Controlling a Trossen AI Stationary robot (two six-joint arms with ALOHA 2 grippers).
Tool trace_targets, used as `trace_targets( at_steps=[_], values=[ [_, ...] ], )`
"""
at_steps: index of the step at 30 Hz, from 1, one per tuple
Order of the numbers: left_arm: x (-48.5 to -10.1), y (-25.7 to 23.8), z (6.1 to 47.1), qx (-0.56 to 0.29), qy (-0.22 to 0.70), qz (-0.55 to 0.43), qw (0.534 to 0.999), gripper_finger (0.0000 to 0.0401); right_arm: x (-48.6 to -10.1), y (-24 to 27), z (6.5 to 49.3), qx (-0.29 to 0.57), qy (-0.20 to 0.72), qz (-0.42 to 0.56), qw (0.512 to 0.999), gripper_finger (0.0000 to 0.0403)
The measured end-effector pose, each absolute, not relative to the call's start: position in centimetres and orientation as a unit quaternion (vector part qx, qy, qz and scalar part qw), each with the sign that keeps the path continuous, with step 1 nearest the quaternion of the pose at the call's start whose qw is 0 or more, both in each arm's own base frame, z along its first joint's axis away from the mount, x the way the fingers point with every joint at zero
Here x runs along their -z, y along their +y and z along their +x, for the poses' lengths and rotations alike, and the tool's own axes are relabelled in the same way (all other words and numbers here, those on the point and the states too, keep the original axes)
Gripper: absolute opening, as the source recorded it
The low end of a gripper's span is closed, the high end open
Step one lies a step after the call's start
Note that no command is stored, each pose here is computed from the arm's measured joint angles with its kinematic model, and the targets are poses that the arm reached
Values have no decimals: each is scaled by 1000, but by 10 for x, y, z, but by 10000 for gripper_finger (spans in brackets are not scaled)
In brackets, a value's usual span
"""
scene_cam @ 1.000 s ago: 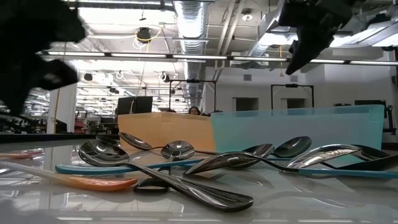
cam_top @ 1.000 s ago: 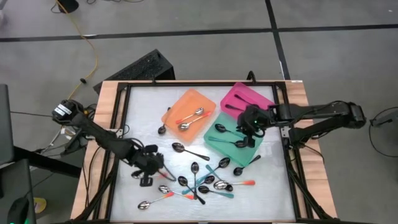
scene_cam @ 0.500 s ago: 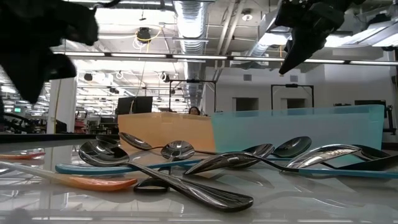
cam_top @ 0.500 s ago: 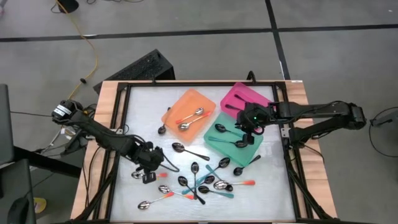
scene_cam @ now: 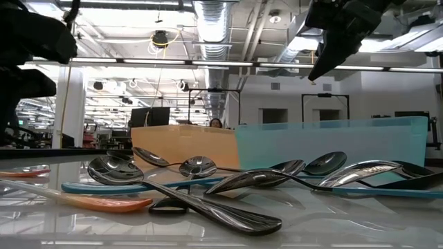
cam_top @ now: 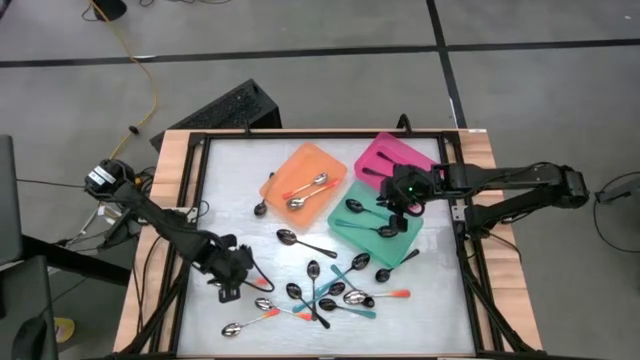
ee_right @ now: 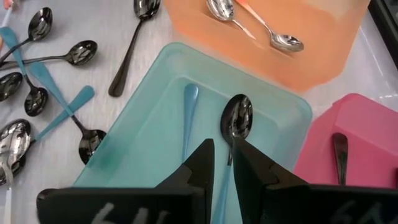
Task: Sort silverware by color (type)
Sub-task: Put the orange spoon into the orange bin
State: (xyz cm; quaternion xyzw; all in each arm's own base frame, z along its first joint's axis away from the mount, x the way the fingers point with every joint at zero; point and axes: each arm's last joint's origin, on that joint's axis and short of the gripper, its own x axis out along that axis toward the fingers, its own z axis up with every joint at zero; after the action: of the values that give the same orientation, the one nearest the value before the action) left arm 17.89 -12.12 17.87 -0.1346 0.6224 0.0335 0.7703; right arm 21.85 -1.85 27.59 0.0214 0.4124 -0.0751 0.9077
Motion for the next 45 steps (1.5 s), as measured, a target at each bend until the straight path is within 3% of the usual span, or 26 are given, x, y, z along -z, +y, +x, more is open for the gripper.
trace_targets(
  at_steps=[16,26,31,45],
  values=[
    [-143,-145,181,-29,677,-100,728,151,-276,-19,218,81,412,33,907,68],
    [-134,-139,186,-49,694,-104,710,21,-276,-19,219,81,409,33,908,68],
    [-147,-128,190,-60,663,-139,733,2,-280,-24,221,92,384,37,918,68],
    [-210,-82,197,-149,474,-274,823,0,-311,-52,208,117,267,25,956,68]
  ],
)
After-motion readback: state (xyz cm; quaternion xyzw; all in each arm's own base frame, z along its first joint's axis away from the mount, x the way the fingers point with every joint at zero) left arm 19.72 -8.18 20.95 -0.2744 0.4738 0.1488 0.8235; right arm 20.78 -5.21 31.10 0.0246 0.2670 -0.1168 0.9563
